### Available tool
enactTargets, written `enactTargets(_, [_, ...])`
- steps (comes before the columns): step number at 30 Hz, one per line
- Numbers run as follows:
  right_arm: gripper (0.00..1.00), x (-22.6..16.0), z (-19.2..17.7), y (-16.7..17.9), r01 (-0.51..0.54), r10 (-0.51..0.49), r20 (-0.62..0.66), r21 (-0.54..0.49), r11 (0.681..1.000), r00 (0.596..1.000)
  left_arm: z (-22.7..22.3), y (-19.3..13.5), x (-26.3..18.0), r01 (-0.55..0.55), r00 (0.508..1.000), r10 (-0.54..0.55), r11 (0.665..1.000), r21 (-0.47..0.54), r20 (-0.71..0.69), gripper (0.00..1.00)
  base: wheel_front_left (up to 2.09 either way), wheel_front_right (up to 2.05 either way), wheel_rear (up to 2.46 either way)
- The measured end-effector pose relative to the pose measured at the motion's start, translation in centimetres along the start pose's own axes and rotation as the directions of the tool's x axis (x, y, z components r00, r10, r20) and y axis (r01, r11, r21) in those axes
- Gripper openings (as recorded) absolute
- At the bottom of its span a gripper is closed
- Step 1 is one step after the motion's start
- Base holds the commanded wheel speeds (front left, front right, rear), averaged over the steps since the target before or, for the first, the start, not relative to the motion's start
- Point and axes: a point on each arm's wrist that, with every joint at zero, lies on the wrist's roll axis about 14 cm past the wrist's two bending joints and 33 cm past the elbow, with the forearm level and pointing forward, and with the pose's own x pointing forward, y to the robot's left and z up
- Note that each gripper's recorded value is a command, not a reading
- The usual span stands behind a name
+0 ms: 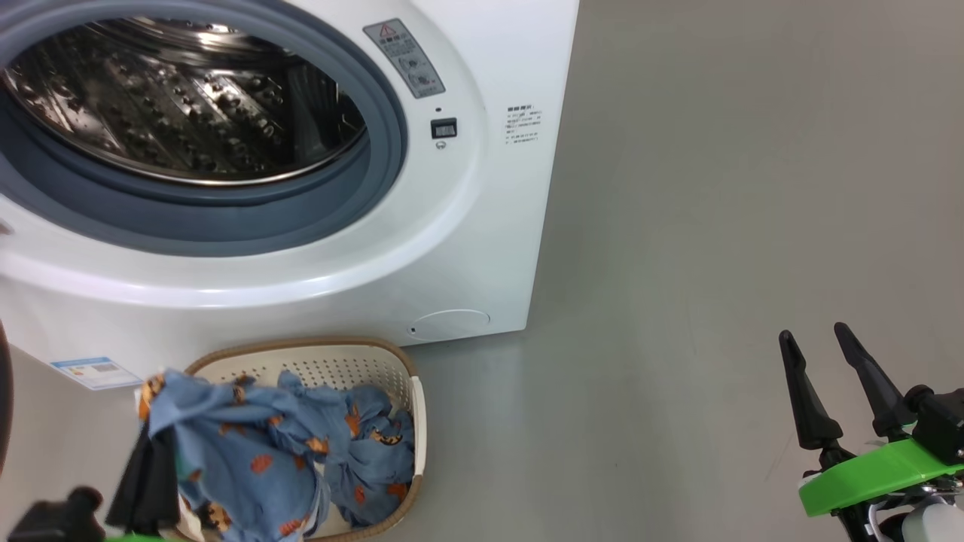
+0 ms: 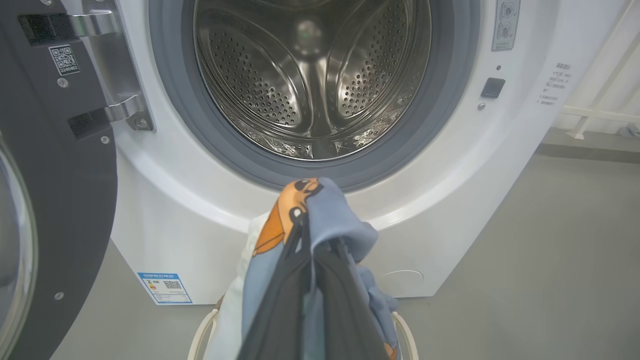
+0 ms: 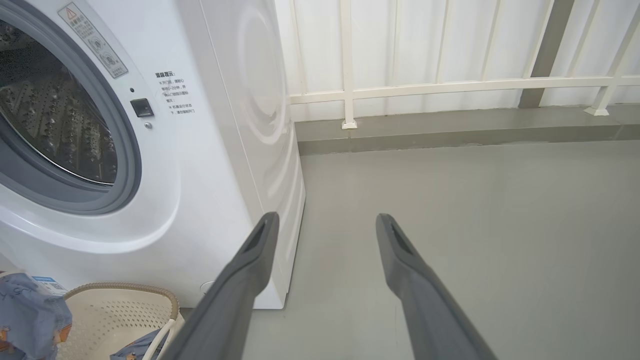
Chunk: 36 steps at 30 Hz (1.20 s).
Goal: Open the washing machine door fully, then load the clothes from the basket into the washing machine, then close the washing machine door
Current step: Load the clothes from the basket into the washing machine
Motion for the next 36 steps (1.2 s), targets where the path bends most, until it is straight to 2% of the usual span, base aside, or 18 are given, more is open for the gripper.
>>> enactTargets(8, [1.0,0.5,-1.0,0.2,0.007,-0.006,-0.021,0.014,1.0,1.0,3.0,-1.2,4.0,0.036,0.994,-0.033,0.999,-0.019,0.106,0.0,0.0,0.0,0.0])
enactTargets(15, [1.0,1.5,-1.6,0.5,0.005,-0.004,-0.031,0.023,1.0,1.0,8.6,-2.6,9.5,0.087,0.958,-0.086,0.996,0.011,0.273,0.0,0.0,0.0,0.0])
enactTargets(20, [1.0,2.3,-1.8,0.7,0.0,0.0,-0.031,0.026,1.0,1.0,11.0,-3.3,13.4,0.1,0.941,-0.104,0.995,0.029,0.322,0.0,0.0,0.0,0.0])
enactTargets(25, [1.0,2.8,-2.2,0.7,0.002,-0.001,-0.039,0.027,1.0,0.999,10.3,-3.5,17.3,0.09,0.954,-0.097,0.995,0.039,0.283,0.0,0.0,0.0,0.0])
enactTargets(36, [1.0,3.4,-3.2,0.6,0.013,-0.011,-0.065,0.027,1.0,0.998,3.3,-4.6,23.6,0.088,0.995,-0.089,0.995,0.039,0.037,0.0,0.0,0.0,0.0])
